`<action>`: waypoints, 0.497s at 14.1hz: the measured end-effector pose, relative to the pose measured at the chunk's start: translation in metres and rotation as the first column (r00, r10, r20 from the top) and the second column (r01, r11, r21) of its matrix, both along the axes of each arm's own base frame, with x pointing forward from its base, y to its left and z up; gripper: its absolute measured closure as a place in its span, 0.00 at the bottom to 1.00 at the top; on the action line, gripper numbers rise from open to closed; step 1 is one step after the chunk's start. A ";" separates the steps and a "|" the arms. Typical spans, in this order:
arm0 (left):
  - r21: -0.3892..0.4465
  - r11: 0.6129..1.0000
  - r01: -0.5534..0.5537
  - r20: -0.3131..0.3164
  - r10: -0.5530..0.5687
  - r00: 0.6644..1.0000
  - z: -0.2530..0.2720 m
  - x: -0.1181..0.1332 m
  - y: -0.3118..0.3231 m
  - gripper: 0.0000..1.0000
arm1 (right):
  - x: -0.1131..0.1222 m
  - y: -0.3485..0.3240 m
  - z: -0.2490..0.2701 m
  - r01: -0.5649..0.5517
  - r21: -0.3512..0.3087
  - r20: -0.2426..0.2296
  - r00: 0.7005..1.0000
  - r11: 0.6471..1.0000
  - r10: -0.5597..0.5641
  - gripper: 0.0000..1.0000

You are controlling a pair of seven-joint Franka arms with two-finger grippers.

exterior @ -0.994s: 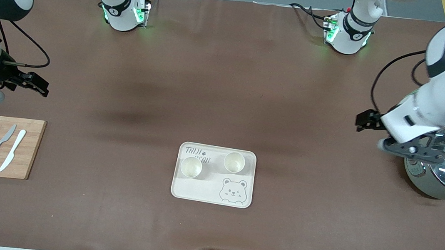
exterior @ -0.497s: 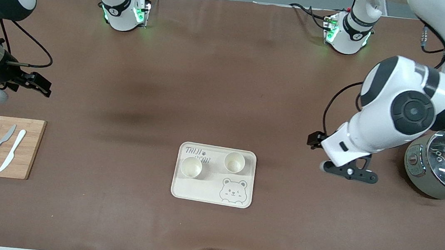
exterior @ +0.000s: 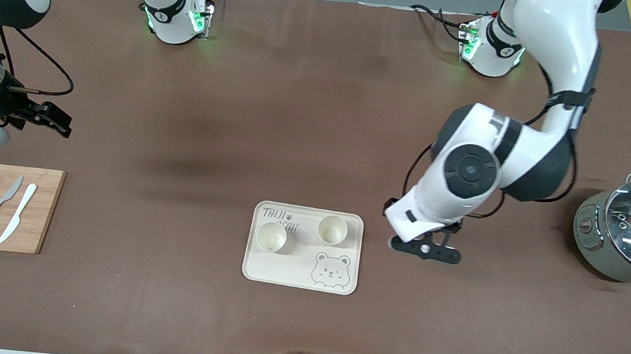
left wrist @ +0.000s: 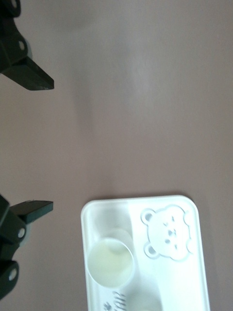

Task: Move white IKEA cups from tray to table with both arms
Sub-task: 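Lower the open left gripper over the white cup on the tray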

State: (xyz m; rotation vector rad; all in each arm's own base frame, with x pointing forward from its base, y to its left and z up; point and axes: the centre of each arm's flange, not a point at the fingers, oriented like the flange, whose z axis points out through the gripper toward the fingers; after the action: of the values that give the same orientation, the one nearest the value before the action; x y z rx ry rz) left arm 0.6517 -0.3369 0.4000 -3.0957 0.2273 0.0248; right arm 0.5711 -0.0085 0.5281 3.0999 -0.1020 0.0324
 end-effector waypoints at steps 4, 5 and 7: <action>-0.012 1.000 0.005 0.024 -0.004 1.000 -0.014 0.002 -0.025 0.00 | 0.000 0.000 0.000 0.000 0.000 0.000 1.000 1.000 0.000 0.00; -0.012 1.000 0.007 0.025 -0.007 1.000 -0.017 0.004 -0.028 0.00 | 0.000 0.000 0.000 0.000 0.000 0.000 1.000 1.000 0.000 0.00; -0.013 1.000 0.018 0.025 -0.017 1.000 -0.029 0.004 -0.038 0.00 | 0.000 0.000 0.000 0.000 0.000 0.001 1.000 1.000 0.000 0.00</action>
State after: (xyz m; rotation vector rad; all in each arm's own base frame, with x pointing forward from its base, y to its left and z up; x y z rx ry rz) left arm 0.6556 -0.3744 0.3712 -3.1044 0.2548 -0.0159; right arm 0.5713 -0.0085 0.5284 3.0999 -0.1020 0.0344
